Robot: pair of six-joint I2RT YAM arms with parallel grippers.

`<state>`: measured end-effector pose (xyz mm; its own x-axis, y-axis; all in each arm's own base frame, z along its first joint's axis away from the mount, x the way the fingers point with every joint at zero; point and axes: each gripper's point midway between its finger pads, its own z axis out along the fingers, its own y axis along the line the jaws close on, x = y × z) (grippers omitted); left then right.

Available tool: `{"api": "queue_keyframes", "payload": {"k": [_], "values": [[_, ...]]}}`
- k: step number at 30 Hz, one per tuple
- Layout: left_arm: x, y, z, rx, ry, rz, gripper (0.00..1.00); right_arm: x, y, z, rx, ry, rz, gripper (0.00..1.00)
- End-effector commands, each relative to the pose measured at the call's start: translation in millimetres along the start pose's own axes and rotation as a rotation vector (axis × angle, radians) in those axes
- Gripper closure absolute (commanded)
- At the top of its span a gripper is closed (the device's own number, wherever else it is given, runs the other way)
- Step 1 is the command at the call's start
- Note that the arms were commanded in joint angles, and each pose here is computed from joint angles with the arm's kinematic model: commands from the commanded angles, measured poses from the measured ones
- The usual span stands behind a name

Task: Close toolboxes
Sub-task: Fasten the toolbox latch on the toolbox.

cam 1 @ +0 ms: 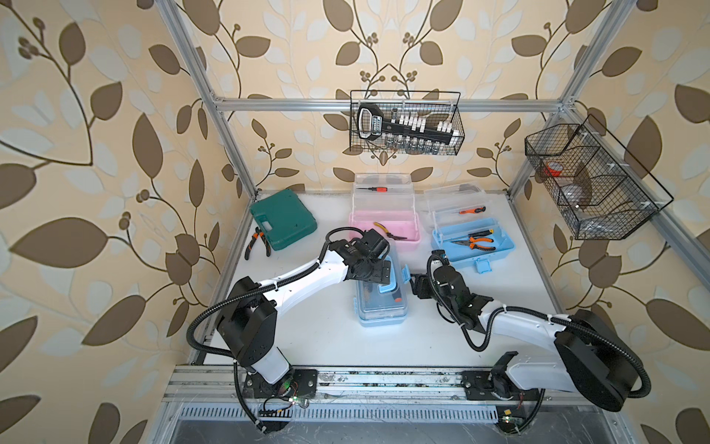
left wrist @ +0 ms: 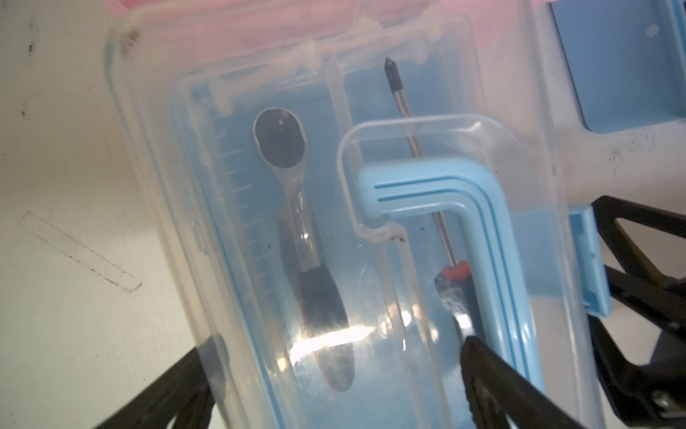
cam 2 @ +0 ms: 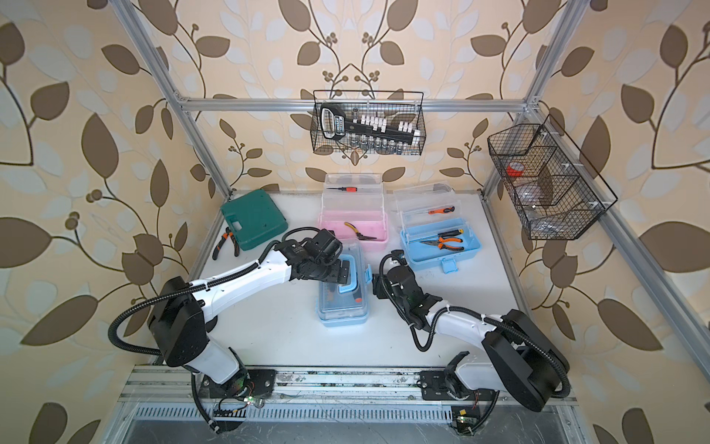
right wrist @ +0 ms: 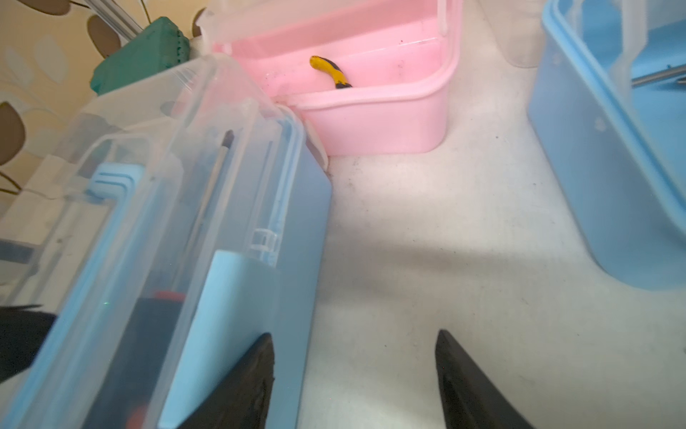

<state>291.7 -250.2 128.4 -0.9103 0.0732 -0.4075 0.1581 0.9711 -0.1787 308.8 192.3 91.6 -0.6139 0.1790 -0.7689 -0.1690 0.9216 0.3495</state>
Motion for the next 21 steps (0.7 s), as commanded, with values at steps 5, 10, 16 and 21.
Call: {"api": "queue_keyframes", "payload": {"k": [5, 10, 16, 21], "values": [[22, 11, 9, -0.042, 0.074, 0.04, 0.01, -12, 40, 3, -0.191, 0.018, 0.005, 0.38], [21, 14, 10, -0.059, 0.068, 0.042, 0.01, -11, 43, 3, -0.238, 0.057, 0.081, 0.5], [18, 16, 10, -0.067, 0.056, 0.046, 0.01, -10, 45, 1, -0.302, 0.111, 0.189, 0.58], [18, 16, 12, -0.063, 0.06, 0.044, 0.01, -11, 53, -2, -0.376, 0.146, 0.264, 0.61]]}}
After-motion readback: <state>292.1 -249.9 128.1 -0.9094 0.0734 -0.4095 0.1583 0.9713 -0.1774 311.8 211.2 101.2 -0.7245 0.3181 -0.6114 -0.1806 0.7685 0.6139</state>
